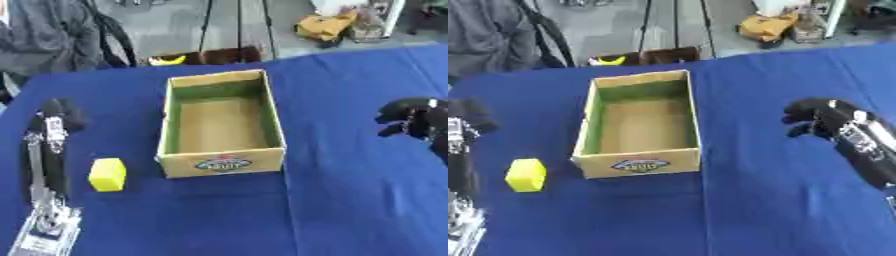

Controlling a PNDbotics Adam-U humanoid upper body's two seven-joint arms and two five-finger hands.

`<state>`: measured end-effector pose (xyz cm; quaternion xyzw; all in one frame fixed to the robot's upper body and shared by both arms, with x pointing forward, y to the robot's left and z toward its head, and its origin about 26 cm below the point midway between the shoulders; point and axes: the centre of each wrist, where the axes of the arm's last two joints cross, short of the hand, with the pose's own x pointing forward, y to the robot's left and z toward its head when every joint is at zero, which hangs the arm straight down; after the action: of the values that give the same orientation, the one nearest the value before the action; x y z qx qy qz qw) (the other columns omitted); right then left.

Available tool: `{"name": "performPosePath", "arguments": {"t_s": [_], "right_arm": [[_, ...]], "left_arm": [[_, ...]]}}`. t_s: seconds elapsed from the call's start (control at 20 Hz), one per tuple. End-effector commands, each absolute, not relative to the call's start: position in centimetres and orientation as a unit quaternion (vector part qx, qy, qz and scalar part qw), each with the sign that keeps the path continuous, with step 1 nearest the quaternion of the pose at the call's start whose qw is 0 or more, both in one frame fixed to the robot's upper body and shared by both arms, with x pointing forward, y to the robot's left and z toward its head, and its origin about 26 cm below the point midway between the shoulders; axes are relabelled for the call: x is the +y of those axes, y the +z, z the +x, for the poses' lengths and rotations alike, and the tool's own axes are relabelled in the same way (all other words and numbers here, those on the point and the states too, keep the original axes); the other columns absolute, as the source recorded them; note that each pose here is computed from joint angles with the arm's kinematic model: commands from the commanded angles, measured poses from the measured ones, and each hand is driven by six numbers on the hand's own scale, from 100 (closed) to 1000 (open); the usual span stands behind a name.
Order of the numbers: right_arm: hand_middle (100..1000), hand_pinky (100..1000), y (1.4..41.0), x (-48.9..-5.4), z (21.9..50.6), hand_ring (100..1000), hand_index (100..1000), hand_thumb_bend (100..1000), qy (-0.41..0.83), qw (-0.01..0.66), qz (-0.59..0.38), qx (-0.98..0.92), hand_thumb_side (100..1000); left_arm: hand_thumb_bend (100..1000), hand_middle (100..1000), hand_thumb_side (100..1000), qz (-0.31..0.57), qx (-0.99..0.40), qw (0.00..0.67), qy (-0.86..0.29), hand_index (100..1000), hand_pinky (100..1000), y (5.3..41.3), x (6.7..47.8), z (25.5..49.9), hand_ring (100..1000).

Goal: Pick up objects on the table and place them in the box.

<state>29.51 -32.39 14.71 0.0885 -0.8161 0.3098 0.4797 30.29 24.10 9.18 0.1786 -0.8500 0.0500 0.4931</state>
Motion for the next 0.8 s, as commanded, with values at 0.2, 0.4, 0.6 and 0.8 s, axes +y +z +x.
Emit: {"name": "performPosePath", "arguments": {"t_s": [0.2,0.4,0.6,0.8], "right_arm": [[757,708,15.7,-32.5,29.4,786,826,100,0.314,0.467,0.083,-0.822,782],[757,708,15.7,-32.5,29.4,786,827,100,0.315,0.468,0.083,-0.822,782],[757,708,15.7,-32.5,29.4,786,827,100,0.315,0.468,0.083,-0.822,782],[757,709,15.6,-32.6,29.3,786,827,100,0.315,0.469,0.082,-0.821,782]], "left_arm": [[279,566,894,0.186,-0.858,0.477,0.041,728,625,10.2,24.8,30.3,556],[281,566,892,0.186,-0.858,0.478,0.040,729,625,10.1,24.8,30.3,556],[368,570,788,0.190,-0.858,0.476,0.029,736,631,10.3,25.0,30.4,561],[465,615,505,0.224,-0.842,0.487,-0.062,787,680,11.3,26.6,30.7,616]]}}
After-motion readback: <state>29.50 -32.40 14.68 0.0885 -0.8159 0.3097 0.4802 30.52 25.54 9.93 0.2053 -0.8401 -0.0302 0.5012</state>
